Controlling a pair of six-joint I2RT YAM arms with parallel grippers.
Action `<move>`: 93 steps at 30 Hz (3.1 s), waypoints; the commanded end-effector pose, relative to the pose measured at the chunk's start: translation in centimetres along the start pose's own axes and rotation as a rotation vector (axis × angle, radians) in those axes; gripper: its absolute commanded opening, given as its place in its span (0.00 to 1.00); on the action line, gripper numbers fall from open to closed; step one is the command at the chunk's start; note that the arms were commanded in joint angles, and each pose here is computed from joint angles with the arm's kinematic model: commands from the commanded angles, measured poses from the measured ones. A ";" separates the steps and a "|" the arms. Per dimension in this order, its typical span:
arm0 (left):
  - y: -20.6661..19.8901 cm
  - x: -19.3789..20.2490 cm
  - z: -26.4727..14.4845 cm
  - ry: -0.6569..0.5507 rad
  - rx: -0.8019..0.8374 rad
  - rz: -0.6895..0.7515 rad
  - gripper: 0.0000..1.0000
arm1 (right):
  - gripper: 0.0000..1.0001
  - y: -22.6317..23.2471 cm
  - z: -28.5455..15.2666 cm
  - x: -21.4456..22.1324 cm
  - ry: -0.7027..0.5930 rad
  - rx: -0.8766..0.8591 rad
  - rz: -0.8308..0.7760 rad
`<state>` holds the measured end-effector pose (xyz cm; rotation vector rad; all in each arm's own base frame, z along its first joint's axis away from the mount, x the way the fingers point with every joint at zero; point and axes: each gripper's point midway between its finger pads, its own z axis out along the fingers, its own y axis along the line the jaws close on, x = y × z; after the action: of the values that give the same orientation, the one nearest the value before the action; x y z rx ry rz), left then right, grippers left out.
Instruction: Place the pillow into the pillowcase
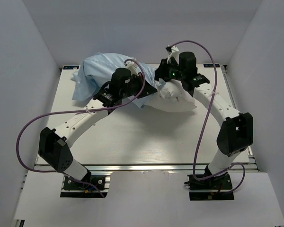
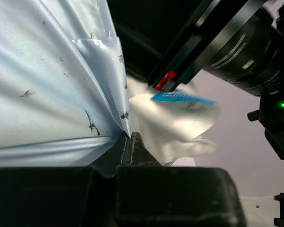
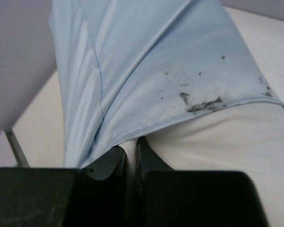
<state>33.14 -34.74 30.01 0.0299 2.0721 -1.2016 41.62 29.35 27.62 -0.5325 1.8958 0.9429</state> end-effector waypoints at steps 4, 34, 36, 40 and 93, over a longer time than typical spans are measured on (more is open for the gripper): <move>-6.5 1.7 -1.9 0.054 0.233 0.024 0.00 | 0.00 4.5 0.7 -9.8 -0.327 -0.057 0.039; -3.5 5.9 -17.1 0.225 -0.060 0.120 0.72 | 0.89 0.1 -10.3 2.7 -0.011 -0.095 -0.419; -2.4 4.0 -15.6 0.151 -0.139 0.141 0.74 | 0.89 -0.9 -9.4 3.2 0.013 -0.080 -0.385; 0.2 1.3 -10.6 0.086 -0.269 0.198 0.76 | 0.89 -3.5 -7.8 3.0 0.036 -0.048 -0.363; 1.6 -7.3 4.6 -0.022 -0.413 0.404 0.00 | 0.00 -3.7 -0.5 13.6 0.337 -0.369 -0.221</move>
<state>42.79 -32.66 23.83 0.2664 2.2926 -0.2571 39.87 25.71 12.77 -1.1372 1.9401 0.9797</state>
